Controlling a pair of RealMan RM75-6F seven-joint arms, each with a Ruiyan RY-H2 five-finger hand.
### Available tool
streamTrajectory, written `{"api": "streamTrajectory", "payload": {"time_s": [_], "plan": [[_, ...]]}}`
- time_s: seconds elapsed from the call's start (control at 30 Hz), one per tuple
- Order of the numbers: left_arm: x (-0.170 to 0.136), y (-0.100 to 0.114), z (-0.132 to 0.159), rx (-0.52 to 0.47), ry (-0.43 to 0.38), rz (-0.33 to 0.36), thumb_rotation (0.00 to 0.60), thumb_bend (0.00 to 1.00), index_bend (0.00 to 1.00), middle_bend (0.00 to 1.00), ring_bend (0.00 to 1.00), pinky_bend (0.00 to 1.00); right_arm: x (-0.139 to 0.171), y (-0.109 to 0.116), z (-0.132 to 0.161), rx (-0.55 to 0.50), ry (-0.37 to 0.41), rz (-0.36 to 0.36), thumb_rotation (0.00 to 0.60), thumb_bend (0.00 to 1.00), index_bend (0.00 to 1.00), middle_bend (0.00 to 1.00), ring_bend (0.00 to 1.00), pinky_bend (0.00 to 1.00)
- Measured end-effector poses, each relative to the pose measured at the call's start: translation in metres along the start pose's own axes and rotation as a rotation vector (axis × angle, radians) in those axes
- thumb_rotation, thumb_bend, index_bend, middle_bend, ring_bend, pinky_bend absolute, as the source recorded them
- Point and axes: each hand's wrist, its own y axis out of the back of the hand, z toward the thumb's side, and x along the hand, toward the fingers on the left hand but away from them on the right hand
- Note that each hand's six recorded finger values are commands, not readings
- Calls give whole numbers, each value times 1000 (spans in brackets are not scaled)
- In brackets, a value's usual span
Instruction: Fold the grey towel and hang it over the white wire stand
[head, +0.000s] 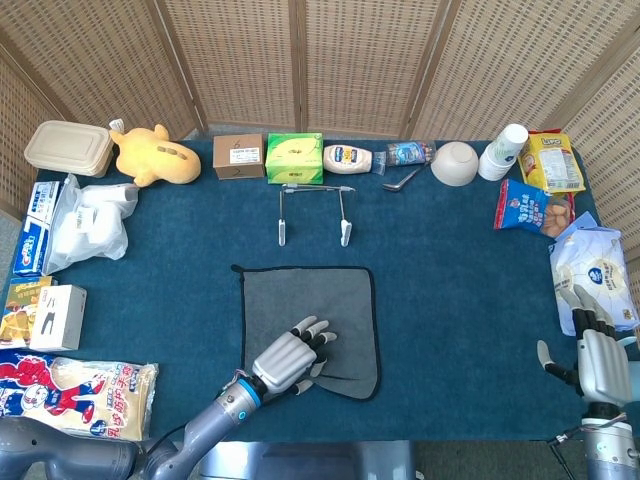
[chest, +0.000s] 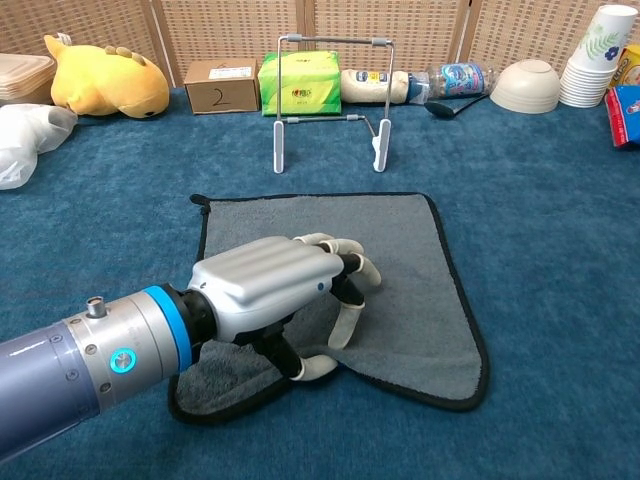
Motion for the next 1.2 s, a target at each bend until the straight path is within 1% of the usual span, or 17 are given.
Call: {"api": "streamTrajectory", "payload": {"time_s": [0.33, 0.6, 0.8, 0.93, 1.2], "plan": [[1, 9, -8, -4, 19, 19, 600, 476, 632, 217, 3, 0, 0, 0, 0, -3, 1, 0, 600, 380, 63, 33, 0, 0], [9, 25, -21, -2, 39, 37, 600, 475, 604, 215, 3, 0, -1, -1, -3, -8, -3, 3, 600, 378, 65, 33, 0, 0], [23, 42, -34, -17, 59, 64, 600, 473, 602, 214, 2, 0, -2, -2, -5, -10, -9, 4, 600, 380, 66, 33, 0, 0], [35, 54, -46, -2, 77, 85, 600, 469, 601, 213, 0, 0, -2, -3, -7, -11, -14, 5, 600, 379, 66, 33, 0, 0], [60, 66, -68, 31, 117, 106, 600, 462, 586, 205, 0, 0, -2, -3, -11, -13, -28, 5, 600, 379, 67, 33, 0, 0]]}}
